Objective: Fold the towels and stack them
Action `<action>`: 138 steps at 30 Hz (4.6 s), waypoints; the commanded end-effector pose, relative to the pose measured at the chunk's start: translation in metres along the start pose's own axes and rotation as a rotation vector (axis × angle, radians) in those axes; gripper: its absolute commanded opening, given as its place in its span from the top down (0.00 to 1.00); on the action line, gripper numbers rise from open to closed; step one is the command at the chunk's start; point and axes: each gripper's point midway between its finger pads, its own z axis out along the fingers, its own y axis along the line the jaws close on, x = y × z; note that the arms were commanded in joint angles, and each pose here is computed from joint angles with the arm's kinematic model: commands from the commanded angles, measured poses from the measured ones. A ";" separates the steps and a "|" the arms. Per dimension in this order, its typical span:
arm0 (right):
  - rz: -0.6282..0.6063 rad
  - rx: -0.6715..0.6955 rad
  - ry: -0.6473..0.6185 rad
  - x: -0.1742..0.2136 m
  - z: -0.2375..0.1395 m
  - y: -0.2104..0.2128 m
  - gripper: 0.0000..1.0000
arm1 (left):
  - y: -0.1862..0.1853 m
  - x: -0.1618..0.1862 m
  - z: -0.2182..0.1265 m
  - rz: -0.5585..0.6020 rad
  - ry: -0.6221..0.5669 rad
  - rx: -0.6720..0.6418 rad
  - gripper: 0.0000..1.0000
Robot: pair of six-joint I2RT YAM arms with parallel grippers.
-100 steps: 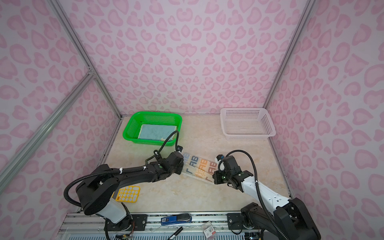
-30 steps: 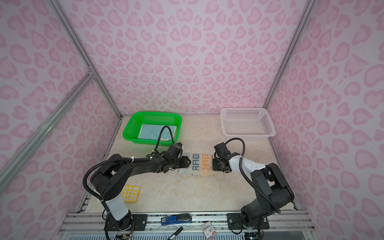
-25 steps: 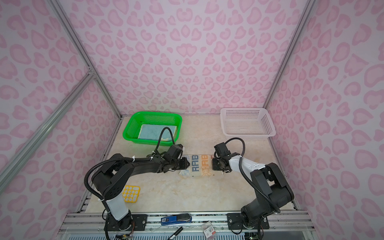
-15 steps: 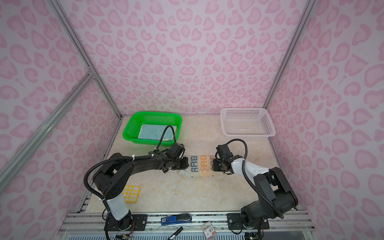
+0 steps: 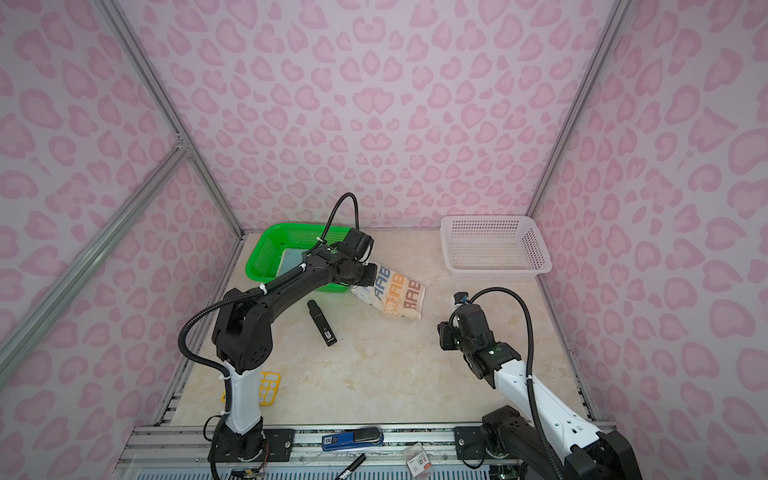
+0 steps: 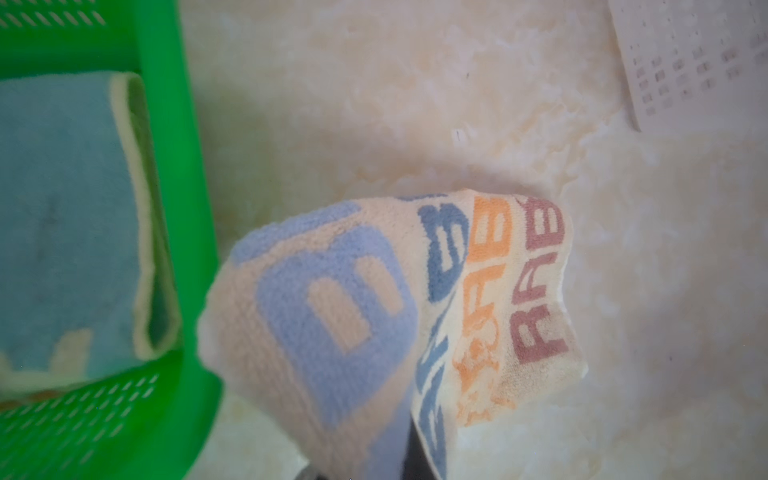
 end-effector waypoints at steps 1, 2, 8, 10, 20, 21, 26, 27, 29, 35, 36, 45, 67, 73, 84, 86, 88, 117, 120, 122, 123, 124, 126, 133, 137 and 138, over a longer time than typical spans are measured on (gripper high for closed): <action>-0.004 -0.011 -0.061 -0.002 -0.004 -0.001 0.53 | 0.020 -0.001 -0.006 0.037 0.085 -0.019 0.97; -0.002 -0.020 -0.076 -0.002 -0.006 0.000 0.54 | 0.026 -0.008 -0.007 0.034 0.089 -0.025 0.97; -0.044 -0.075 -0.102 0.000 -0.011 0.009 0.53 | 0.062 -0.042 -0.022 0.002 0.089 -0.016 0.97; -0.063 -0.090 -0.098 0.000 -0.012 0.012 0.52 | 0.077 -0.049 -0.028 -0.005 0.089 -0.023 0.97; -0.070 -0.097 -0.090 0.003 -0.008 0.017 0.51 | 0.185 -0.055 -0.050 -0.064 0.097 -0.166 0.97; -0.069 -0.099 -0.090 0.002 -0.007 0.018 0.51 | 0.194 -0.053 -0.050 -0.051 0.106 -0.189 0.97; -0.084 -0.106 -0.068 0.004 -0.003 0.025 0.51 | 0.238 -0.040 -0.048 -0.010 0.163 -0.330 0.97; -0.090 -0.103 -0.061 0.005 -0.002 0.026 0.51 | 0.245 -0.038 -0.046 -0.003 0.176 -0.349 0.97; -0.099 -0.103 -0.052 0.005 0.000 0.028 0.51 | 0.257 -0.033 -0.042 0.006 0.198 -0.391 0.97; -0.119 -0.115 -0.028 0.002 0.006 0.039 0.51 | 0.282 -0.027 -0.027 0.015 0.235 -0.511 0.47; -0.126 -0.118 -0.022 0.003 0.007 0.042 0.51 | 0.286 -0.026 -0.027 0.014 0.236 -0.532 0.36; -0.173 -0.106 0.017 -0.003 0.019 0.055 0.48 | 0.298 -0.040 -0.048 -0.017 0.157 -0.636 0.02; -0.272 0.010 0.124 -0.006 0.035 0.044 0.45 | 0.256 -0.059 -0.114 -0.095 -0.258 -0.503 0.02; -0.296 0.094 0.129 -0.011 0.033 0.031 0.44 | 0.256 -0.050 -0.117 -0.102 -0.259 -0.517 0.02; -0.266 0.268 0.038 -0.048 0.031 -0.028 0.00 | 0.211 0.014 -0.145 -0.130 -0.510 -0.391 0.02; -0.261 0.295 0.013 -0.054 0.033 -0.040 0.00 | 0.203 0.027 -0.149 -0.115 -0.540 -0.384 0.02; -0.245 0.322 0.003 -0.062 0.034 -0.051 0.00 | 0.198 0.040 -0.151 -0.104 -0.572 -0.384 0.02; -0.268 0.373 -0.410 -0.087 0.070 -0.114 0.01 | 0.259 0.111 -0.089 -0.151 -0.776 -0.531 0.02; -0.217 0.387 -0.380 -0.087 0.069 -0.126 0.01 | 0.274 0.123 -0.089 -0.235 -0.812 -0.520 0.02; -0.215 0.388 -0.401 -0.089 0.068 -0.126 0.01 | 0.283 0.124 -0.090 -0.265 -0.859 -0.563 0.02; -0.219 0.386 -0.422 -0.089 0.068 -0.126 0.01 | 0.284 0.126 -0.087 -0.278 -0.813 -0.566 0.02; -0.216 0.388 -0.412 -0.088 0.068 -0.126 0.01 | 0.288 0.124 -0.085 -0.288 -0.790 -0.568 0.00; -0.214 0.388 -0.400 -0.088 0.068 -0.126 0.01 | 0.297 0.119 -0.081 -0.327 -0.751 -0.601 0.02; -0.219 0.386 -0.407 -0.088 0.068 -0.126 0.01 | 0.306 0.121 -0.080 -0.364 -0.744 -0.578 0.02; -0.221 0.386 -0.414 -0.088 0.068 -0.126 0.01 | 0.306 0.121 -0.081 -0.364 -0.738 -0.577 0.02; -0.222 0.385 -0.414 -0.088 0.068 -0.125 0.01 | 0.306 0.120 -0.081 -0.363 -0.742 -0.578 0.02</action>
